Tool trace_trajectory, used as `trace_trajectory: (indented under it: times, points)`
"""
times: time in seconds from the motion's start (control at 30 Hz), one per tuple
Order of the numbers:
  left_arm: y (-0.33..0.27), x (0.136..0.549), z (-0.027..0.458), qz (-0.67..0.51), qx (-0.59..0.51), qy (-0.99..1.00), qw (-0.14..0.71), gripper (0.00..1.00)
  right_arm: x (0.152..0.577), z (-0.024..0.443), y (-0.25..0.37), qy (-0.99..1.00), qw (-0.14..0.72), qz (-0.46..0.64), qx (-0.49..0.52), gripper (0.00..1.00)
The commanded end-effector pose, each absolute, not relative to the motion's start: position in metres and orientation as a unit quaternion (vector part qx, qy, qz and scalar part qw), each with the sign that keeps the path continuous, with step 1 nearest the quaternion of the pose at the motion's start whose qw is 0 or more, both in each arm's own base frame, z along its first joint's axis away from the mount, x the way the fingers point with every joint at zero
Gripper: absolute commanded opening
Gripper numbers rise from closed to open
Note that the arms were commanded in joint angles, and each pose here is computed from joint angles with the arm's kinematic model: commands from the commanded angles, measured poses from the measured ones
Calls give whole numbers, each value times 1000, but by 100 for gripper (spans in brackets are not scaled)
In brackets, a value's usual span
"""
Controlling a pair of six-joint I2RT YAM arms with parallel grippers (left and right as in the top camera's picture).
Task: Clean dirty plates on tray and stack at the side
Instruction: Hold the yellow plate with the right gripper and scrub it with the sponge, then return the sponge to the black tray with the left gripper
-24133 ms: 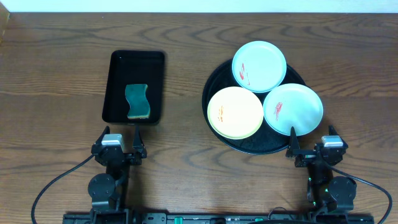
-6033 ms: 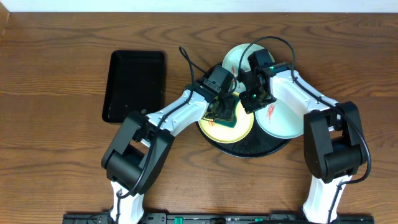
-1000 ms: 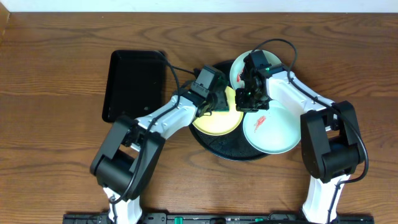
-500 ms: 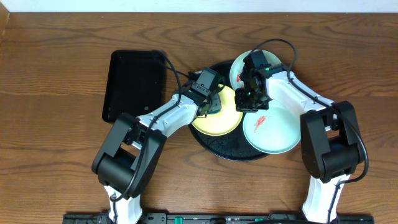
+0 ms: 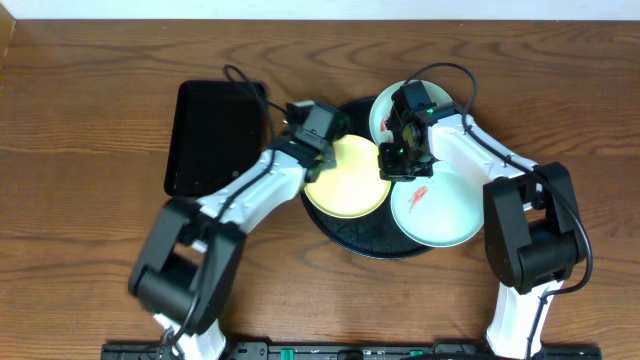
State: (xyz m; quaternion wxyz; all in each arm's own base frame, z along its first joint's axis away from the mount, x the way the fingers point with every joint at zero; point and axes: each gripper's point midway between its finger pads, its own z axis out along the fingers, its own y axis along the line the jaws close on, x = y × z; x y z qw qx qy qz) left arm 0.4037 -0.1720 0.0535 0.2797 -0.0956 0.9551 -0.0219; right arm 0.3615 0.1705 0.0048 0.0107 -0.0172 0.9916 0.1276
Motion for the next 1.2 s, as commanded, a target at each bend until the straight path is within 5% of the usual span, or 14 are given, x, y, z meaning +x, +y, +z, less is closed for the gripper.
trace_trajectory:
  times: [0.0, 0.33, 0.7, 0.93, 1.17]
  points:
    - [-156, 413, 101, -11, -110, 934, 341, 9, 358, -4, 161, 995, 3, 101, -24, 1]
    - [-224, 383, 101, -192, -83, 947, 245, 9, 359, -4, 161, 994, 5, 102, -24, 1]
    - [-269, 371, 29, -191, -40, 962, 193, 9, 359, -4, 161, 994, 4, 102, -24, 1]
    - [-247, 374, 3, -136, -58, 971, 188, 9, 359, -4, 161, 995, 4, 102, -24, 1]
    - [-172, 380, 1, 58, -82, 965, 241, 9, 358, -4, 161, 995, 3, 101, -24, 1]
